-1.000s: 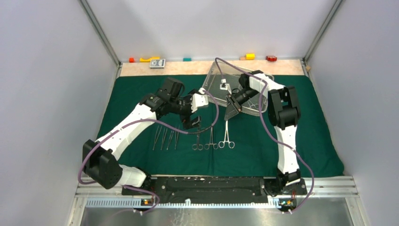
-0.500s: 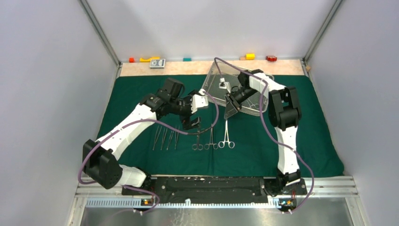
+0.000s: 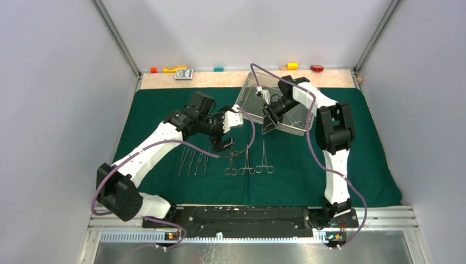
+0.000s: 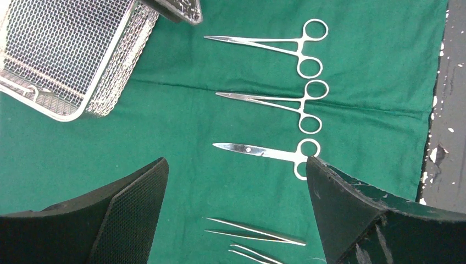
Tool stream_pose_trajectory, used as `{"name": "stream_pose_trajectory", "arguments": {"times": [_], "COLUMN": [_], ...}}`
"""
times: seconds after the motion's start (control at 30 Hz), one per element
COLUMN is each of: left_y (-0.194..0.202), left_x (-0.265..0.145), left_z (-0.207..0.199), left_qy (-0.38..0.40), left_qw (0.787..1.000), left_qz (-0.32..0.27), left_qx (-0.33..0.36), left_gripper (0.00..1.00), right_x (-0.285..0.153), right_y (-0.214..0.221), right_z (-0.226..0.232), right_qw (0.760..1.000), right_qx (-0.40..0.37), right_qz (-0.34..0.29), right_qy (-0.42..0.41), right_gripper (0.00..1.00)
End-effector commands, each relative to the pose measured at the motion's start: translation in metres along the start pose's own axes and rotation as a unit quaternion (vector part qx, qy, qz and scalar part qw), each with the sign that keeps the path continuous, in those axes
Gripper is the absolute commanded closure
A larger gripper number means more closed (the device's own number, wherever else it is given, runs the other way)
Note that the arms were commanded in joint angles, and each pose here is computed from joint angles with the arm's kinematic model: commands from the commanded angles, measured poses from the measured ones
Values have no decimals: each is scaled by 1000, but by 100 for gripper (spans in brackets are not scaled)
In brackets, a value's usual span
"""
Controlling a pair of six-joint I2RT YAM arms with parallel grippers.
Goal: Open and lay out the surgical kit
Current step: Place the medical item in the surgical kit, then pick up the medical item from the container.
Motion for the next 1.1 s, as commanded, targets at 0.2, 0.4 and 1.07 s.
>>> {"name": "stream_pose_trajectory", "arguments": {"times": [0.2, 0.4, 1.07], "left_y": [-12, -13, -13], "left_x": [-12, -11, 16], "left_z": [20, 31, 48], "left_qy": [-94, -135, -119], "left_qw": [996, 991, 991], "left_qz": [-5, -3, -31], "left_qx": [-3, -19, -53], "left_gripper": [1, 1, 1], "right_x": [-71, -94, -73], "right_y": [-57, -68, -54], "right_z": [26, -5, -99], "right_qw": [979, 945, 902], "right_qx": [-47, -10, 39], "right_qz": [-147, -193, -121], "right_qy": [132, 263, 413], "right_gripper": [54, 54, 52]}}
Point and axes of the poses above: each gripper's point midway between its finger pads, its own x axis out along the fingers, its own z axis along the line the jaws close on, y = z × x, the point moved 8 cm from there along -x, back along the fingers, and after that the axes turned 14 degrees about x, right-handed, at the moved point
